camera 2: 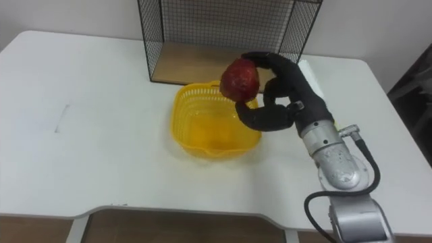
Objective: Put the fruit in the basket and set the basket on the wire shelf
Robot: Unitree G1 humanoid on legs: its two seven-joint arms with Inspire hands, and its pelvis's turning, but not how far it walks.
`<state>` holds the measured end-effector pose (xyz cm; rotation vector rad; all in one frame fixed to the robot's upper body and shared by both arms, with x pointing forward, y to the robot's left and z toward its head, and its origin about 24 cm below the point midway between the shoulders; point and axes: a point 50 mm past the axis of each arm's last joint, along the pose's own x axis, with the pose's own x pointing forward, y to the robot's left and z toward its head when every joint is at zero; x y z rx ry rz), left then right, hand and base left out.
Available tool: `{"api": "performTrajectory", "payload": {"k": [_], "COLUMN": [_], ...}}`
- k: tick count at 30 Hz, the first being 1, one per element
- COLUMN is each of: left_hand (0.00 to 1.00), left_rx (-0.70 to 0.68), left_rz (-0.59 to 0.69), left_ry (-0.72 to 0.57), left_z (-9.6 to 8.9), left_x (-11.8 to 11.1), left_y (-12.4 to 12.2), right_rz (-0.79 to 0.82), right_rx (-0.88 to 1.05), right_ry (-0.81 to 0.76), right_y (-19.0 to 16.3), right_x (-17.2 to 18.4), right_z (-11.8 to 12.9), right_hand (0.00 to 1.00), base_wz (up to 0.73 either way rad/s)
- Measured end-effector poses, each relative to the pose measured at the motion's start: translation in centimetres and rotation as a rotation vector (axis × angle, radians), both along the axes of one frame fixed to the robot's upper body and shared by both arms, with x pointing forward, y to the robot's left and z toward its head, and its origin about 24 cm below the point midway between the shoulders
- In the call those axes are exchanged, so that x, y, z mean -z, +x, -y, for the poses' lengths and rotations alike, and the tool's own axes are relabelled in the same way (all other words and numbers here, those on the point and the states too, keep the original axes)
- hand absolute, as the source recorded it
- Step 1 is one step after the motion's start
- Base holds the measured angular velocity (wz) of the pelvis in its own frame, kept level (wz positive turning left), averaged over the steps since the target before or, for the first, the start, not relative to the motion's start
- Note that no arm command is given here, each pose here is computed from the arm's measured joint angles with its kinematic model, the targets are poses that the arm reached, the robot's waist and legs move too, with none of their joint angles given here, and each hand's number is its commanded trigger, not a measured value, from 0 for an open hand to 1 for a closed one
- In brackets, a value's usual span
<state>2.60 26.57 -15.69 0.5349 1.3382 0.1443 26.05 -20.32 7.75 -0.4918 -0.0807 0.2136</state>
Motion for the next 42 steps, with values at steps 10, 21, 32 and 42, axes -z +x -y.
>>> {"api": "performTrajectory", "payload": {"k": [10, 21, 32, 42], "left_hand": [0.0, 0.0, 0.0, 0.0], "left_rx": [0.027, 0.057, 0.066, 0.068], "left_rz": [0.002, 0.009, 0.026, 0.028], "left_ry": [0.013, 0.009, 0.005, 0.005], "left_z": [-0.3, 0.0, 0.1, 0.1], "left_x": [-0.1, -0.1, -0.2, -0.2], "left_y": [0.2, 0.7, 1.0, 1.1], "right_rz": [-0.023, -0.037, -0.041, -0.042], "right_rx": [-0.064, -0.072, -0.08, -0.081], "right_ry": [-0.115, -0.117, -0.118, -0.108], "right_y": [0.2, 0.2, 0.2, 0.2], "right_x": [0.2, 0.3, 0.3, 0.3], "right_z": [-0.9, -1.0, -1.0, -1.0], "right_hand": [0.0, 0.0, 0.0, 0.0], "base_wz": [0.01, 0.0, 0.0, 0.0]}}
